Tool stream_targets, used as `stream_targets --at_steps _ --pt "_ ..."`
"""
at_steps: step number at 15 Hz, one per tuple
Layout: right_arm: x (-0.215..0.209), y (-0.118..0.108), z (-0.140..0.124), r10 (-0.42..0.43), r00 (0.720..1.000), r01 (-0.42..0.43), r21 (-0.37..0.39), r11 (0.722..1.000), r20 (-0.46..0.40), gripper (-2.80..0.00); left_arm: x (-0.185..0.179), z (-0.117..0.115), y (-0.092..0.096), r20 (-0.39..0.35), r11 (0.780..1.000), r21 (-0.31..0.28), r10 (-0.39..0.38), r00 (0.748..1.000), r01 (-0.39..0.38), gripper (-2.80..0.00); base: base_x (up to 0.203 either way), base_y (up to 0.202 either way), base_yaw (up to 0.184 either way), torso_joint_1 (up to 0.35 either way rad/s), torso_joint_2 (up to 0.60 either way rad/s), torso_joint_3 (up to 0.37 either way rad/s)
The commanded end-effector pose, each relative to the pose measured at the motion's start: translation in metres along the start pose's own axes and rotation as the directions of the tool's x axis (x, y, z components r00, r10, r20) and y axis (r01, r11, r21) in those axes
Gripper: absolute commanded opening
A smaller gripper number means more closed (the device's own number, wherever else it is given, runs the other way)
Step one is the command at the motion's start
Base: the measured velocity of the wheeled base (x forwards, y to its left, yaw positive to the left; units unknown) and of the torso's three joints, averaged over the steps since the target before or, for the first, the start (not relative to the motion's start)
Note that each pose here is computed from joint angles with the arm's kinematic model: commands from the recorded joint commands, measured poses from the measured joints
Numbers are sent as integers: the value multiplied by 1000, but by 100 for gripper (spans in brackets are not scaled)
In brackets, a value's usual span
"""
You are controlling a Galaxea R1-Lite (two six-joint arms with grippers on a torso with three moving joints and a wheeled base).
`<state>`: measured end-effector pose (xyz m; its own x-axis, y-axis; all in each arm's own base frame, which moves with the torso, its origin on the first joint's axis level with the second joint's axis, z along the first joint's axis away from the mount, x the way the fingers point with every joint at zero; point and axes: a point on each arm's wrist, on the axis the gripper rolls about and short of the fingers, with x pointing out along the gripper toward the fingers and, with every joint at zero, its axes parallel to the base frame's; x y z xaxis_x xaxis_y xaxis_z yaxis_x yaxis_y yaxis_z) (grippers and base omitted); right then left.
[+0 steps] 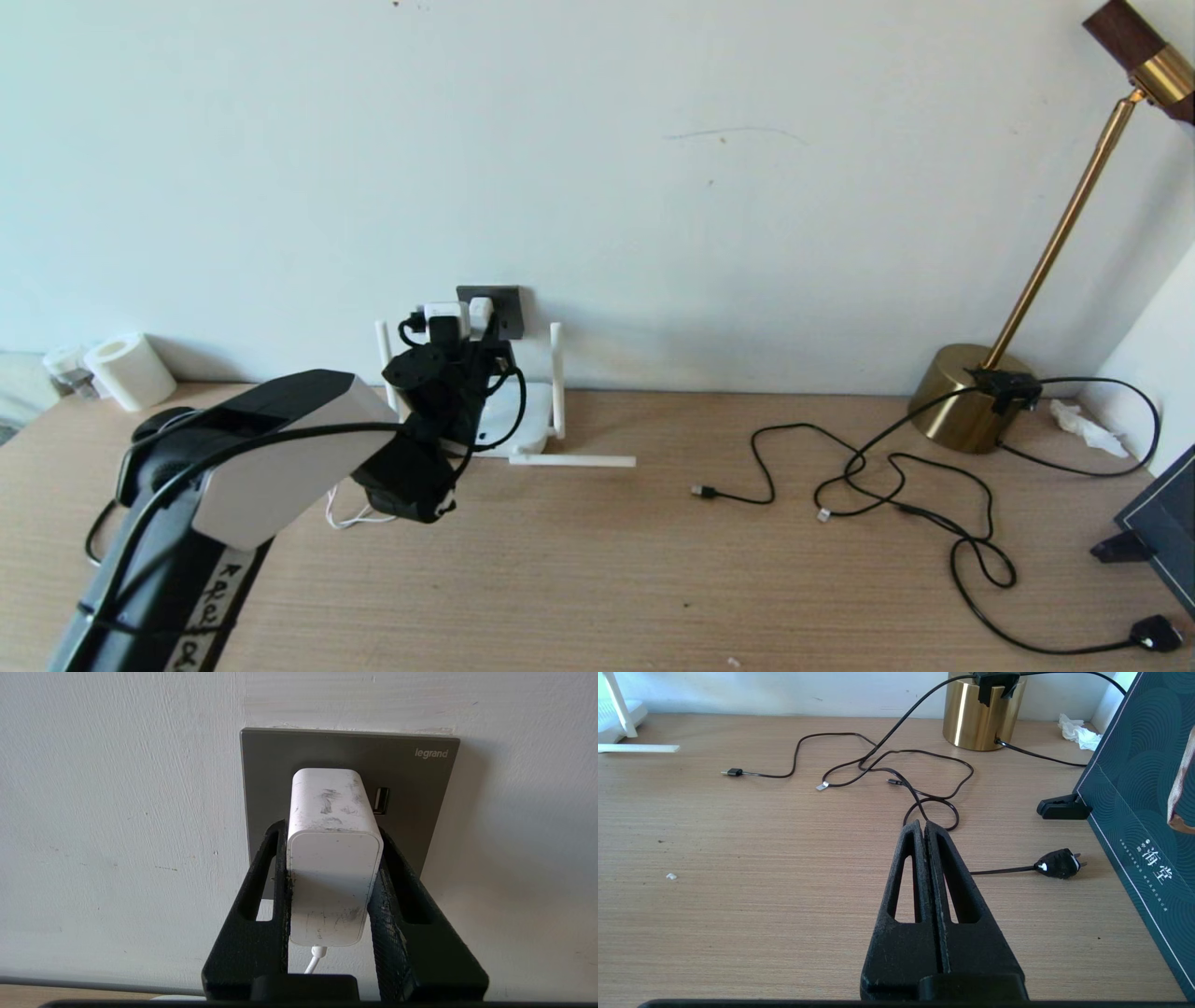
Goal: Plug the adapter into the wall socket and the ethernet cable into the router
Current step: Plug plug into socket
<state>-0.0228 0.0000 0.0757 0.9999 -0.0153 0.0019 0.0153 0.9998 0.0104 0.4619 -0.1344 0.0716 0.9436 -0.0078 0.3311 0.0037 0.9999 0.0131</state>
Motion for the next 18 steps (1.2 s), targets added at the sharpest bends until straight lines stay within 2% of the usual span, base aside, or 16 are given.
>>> stream_targets --at_steps 1,7,18 --pt "0 0 0 0 1000 0 0 1000 0 -280 -1 -2 0 -1 1000 1 2 1000 -2 -280 0 0 0 0 0 0" --pt "0 0 0 0 1000 0 0 1000 0 -280 -2 -7 0 -9 1000 5 1 1000 -1 -280 0 0 0 0 0 0" --pt "0 0 0 0 1000 0 0 1000 0 -280 4 1 0 26 1000 -5 8 1000 -8 -280 0 0 0 0 0 0"
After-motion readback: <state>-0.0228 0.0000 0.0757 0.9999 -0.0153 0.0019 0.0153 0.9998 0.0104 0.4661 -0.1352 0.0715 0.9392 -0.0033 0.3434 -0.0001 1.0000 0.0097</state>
